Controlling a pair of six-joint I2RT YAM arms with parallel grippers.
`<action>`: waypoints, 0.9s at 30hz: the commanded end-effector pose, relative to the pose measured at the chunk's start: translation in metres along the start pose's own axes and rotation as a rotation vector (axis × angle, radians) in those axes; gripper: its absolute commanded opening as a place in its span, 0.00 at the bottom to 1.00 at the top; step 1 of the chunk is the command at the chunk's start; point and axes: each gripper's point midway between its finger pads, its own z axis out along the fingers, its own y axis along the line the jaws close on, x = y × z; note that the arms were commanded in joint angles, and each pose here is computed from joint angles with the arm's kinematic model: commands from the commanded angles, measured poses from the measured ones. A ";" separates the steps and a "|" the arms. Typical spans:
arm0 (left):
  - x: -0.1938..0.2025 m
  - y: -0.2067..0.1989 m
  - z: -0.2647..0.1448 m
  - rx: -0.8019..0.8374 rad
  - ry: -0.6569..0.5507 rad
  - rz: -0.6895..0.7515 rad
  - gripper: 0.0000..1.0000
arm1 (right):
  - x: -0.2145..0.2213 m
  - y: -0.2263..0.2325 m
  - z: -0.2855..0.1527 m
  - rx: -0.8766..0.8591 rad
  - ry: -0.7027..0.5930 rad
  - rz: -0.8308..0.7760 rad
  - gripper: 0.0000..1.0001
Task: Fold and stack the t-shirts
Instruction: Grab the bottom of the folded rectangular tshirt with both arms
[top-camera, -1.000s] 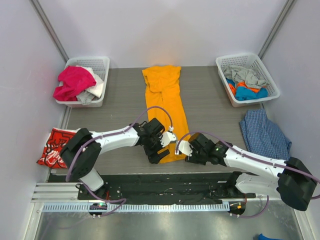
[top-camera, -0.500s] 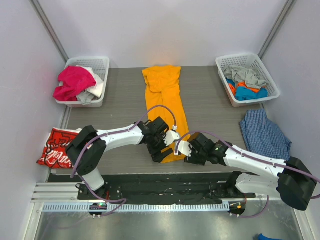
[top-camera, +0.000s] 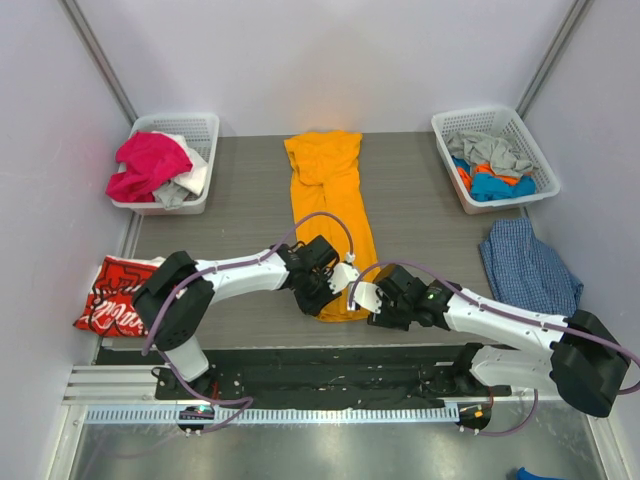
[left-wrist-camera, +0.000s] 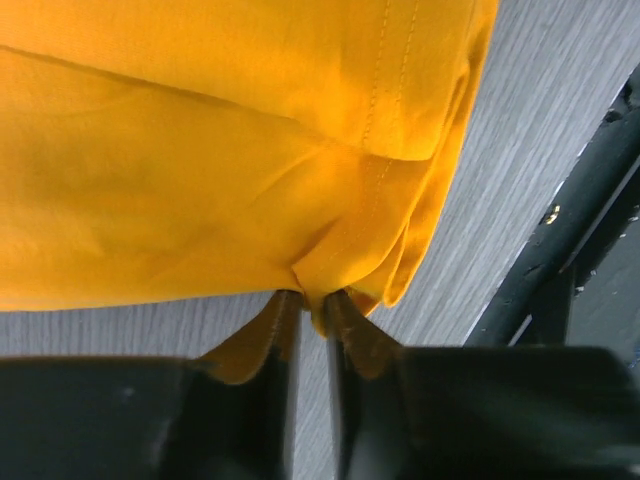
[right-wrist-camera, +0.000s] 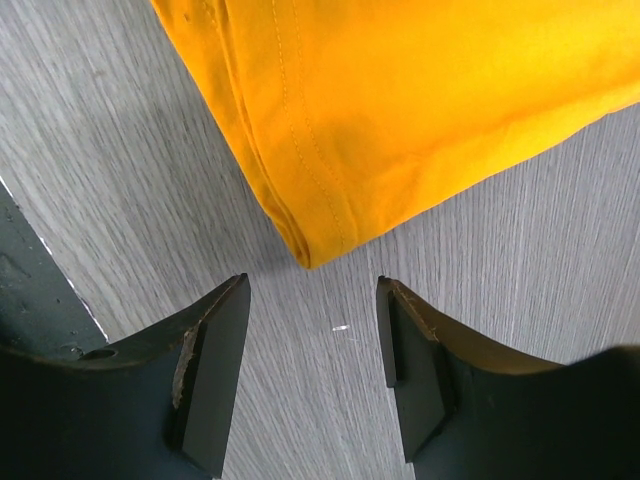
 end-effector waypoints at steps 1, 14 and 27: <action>0.002 -0.004 0.003 0.013 0.024 0.012 0.10 | -0.017 -0.010 -0.004 0.029 -0.051 0.000 0.60; -0.012 -0.001 -0.002 0.015 0.021 0.062 0.00 | -0.028 -0.021 -0.011 0.062 -0.078 0.004 0.60; -0.010 -0.001 -0.005 0.017 0.025 0.088 0.00 | -0.030 -0.019 0.011 0.050 -0.072 -0.030 0.60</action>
